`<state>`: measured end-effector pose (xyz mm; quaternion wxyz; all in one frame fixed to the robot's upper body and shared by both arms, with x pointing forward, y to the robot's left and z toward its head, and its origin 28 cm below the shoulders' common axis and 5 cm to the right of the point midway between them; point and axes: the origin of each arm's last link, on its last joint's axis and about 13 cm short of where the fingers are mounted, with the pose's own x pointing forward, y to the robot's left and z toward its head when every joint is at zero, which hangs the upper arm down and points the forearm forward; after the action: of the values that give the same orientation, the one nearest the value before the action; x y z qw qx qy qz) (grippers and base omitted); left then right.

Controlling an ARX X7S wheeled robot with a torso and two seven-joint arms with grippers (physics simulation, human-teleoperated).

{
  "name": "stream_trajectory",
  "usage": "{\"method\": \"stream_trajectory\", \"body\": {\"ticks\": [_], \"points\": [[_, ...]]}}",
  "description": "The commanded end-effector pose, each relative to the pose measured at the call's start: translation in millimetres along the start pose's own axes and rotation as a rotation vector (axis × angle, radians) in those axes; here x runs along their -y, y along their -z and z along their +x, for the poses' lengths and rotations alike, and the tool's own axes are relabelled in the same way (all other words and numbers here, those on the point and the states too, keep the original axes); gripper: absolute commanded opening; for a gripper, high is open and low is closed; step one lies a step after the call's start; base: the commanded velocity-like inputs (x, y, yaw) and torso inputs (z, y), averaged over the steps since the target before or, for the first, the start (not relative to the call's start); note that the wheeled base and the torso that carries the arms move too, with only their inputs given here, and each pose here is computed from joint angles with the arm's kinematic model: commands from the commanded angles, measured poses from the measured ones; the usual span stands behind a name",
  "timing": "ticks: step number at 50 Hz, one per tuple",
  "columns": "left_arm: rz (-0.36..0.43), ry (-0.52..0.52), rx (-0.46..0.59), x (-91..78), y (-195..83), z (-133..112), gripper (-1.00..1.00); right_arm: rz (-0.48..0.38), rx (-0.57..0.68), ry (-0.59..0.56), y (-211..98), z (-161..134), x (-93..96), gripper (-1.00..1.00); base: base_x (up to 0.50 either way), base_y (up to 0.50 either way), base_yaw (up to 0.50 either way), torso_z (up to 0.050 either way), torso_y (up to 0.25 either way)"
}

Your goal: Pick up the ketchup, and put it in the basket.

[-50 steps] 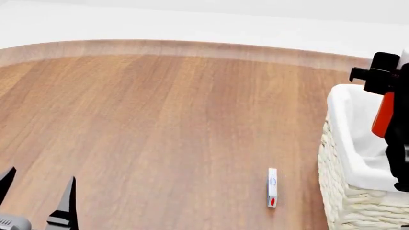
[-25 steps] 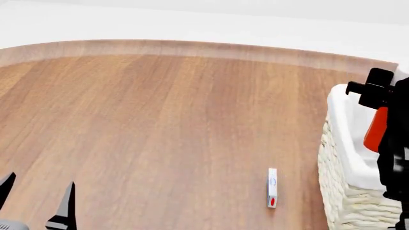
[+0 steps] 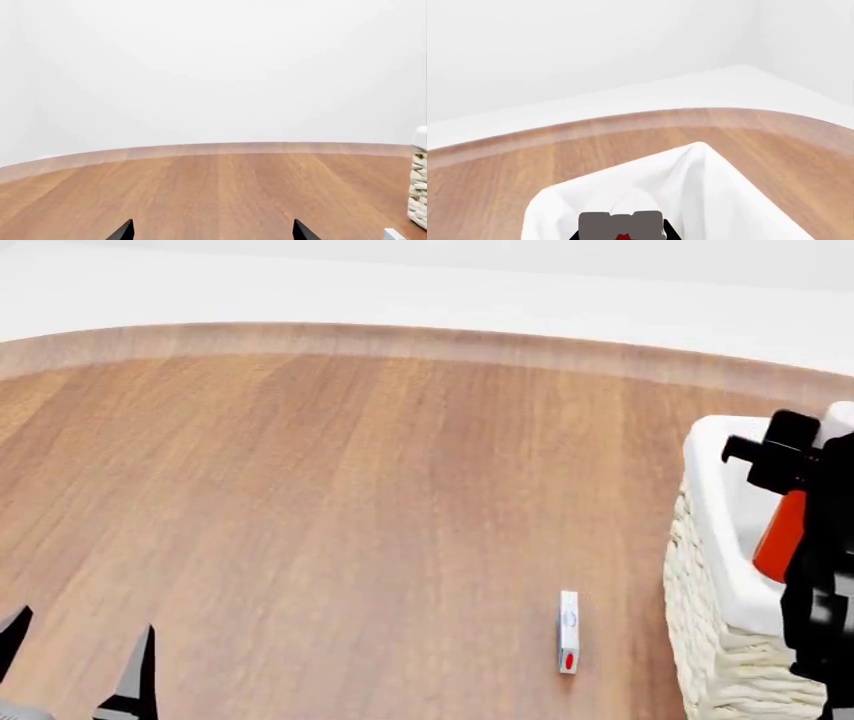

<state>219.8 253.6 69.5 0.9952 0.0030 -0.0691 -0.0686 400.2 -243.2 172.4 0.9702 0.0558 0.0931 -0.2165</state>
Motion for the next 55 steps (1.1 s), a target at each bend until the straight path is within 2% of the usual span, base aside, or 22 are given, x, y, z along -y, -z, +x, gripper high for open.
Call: {"method": "stream_trajectory", "body": {"ticks": [1, 36, 37, 55], "points": [[-0.003, 0.002, -0.002, 0.2, 0.8, -0.8, 1.00, -0.008, 0.014, 0.005, 1.8, -0.3, 2.8, -1.00, 0.00, 0.00, 0.00, 0.000, 0.000], [-0.001, -0.003, -0.011, -0.7, 3.9, -3.5, 1.00, -0.012, -0.036, 0.010, 19.5, -0.1, 5.7, -1.00, 0.00, 0.00, 0.00, 0.000, 0.000], [0.000, -0.004, -0.009, -0.8, 3.8, -3.3, 1.00, -0.010, -0.038, 0.008, 19.9, -0.2, 5.6, 1.00, 0.00, 0.00, 0.00, 0.000, 0.000], [-0.003, -0.012, -0.013, -1.7, 5.6, -4.7, 1.00, -0.002, -0.039, -0.001, 24.5, -0.7, 4.4, 1.00, 0.00, 0.00, 0.00, 0.000, 0.000]]}}
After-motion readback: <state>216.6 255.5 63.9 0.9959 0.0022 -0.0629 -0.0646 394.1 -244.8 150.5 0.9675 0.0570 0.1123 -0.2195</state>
